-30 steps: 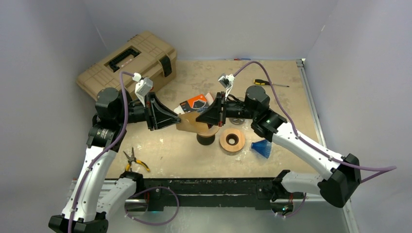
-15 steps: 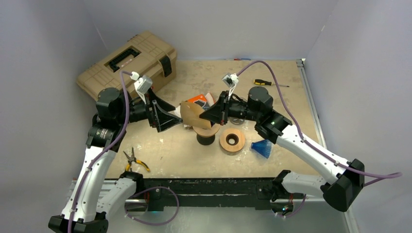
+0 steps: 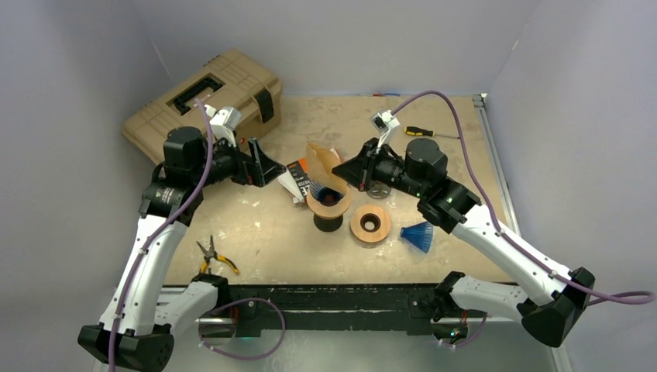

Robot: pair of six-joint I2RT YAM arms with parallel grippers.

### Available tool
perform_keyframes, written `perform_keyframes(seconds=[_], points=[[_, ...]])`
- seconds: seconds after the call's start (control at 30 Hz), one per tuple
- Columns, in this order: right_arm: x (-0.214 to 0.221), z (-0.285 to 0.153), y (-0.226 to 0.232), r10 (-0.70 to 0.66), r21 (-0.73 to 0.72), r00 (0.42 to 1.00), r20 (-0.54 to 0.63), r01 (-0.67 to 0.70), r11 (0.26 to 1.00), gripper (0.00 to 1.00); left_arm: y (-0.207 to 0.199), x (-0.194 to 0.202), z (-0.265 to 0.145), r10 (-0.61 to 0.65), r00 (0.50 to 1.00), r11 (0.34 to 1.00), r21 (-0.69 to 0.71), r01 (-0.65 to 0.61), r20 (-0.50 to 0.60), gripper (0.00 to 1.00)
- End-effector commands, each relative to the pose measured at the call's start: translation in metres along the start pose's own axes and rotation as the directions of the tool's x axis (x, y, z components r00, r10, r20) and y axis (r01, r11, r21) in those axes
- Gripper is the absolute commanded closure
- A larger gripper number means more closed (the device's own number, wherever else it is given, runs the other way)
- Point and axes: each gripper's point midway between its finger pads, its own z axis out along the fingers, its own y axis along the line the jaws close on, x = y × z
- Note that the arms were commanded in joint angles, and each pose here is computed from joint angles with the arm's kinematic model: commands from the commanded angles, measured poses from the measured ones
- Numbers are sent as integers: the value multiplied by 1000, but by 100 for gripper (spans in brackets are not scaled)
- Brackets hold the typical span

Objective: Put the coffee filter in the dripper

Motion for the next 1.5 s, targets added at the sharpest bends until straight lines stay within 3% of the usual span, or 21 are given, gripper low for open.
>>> perform_keyframes(seconds=[0.0, 0.33, 0.77, 1.47], points=[[-19, -3, -12, -24, 116, 999, 49, 18, 993, 100, 35, -6, -8, -41, 998, 973, -226, 51, 47, 1], [-21, -3, -40, -26, 312, 998, 58, 7, 950, 100, 56, 3, -4, -144, 989, 934, -324, 149, 41, 1], [-7, 8, -37, -26, 369, 999, 21, 16, 929, 100, 23, -7, 10, -235, 968, 951, -188, 247, 82, 1], [9, 25, -32, -32, 391, 999, -41, 45, 919, 100, -62, 11, 78, -140, 990, 980, -144, 137, -13, 1]])
